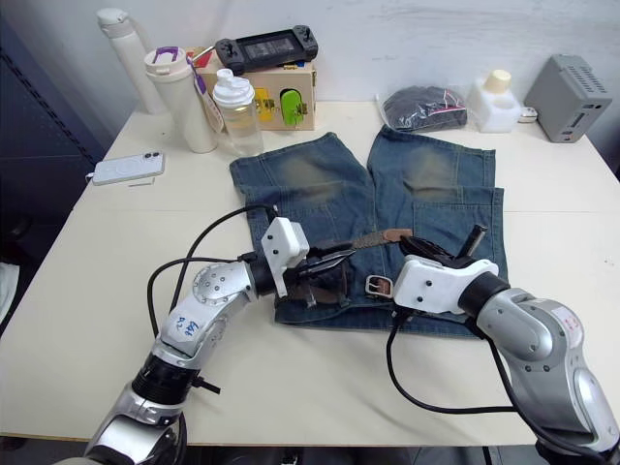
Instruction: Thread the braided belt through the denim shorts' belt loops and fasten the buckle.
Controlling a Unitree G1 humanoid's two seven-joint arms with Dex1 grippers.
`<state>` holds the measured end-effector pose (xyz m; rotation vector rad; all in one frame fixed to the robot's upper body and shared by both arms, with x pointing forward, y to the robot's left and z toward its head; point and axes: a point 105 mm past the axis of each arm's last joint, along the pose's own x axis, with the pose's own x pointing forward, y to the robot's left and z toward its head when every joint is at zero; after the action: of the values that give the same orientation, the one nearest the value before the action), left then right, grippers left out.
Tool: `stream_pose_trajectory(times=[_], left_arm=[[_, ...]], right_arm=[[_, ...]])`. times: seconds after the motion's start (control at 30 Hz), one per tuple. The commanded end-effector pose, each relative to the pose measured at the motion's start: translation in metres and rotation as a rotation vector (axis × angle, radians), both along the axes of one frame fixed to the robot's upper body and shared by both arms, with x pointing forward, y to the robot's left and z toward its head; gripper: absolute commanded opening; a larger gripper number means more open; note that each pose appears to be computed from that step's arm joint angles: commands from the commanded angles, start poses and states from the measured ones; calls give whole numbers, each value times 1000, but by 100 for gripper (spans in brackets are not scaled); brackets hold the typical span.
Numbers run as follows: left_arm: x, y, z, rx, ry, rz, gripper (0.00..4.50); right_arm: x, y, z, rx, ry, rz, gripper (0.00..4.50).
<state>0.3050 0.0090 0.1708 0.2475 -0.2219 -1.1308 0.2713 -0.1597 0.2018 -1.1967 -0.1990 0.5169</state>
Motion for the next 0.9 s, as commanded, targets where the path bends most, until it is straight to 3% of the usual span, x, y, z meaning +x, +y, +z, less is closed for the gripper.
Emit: stream_pose_trajectory(times=[0.03, 0.27, 0.37, 0.53, 0.7, 0.9], left_arm=[[0, -1, 6, -1, -34, 4, 5], [7, 3, 7, -40, -4, 47, 5], [9, 6, 7, -68, 15, 77, 0], [13, 16, 18, -136, 28, 118, 0], [12, 16, 43, -198, 6, 82, 0], [10, 14, 43, -199, 20, 68, 0]], right_arm=[[-5, 8, 10, 5, -49, 25, 0], [-5, 7, 15, 79, -48, 8, 0], [-7, 0, 9, 230, 62, -36, 103], [-25, -5, -18, 231, 220, -46, 330], [-34, 4, -44, 240, 318, -36, 330], [-30, 4, -65, 305, 361, -99, 330]])
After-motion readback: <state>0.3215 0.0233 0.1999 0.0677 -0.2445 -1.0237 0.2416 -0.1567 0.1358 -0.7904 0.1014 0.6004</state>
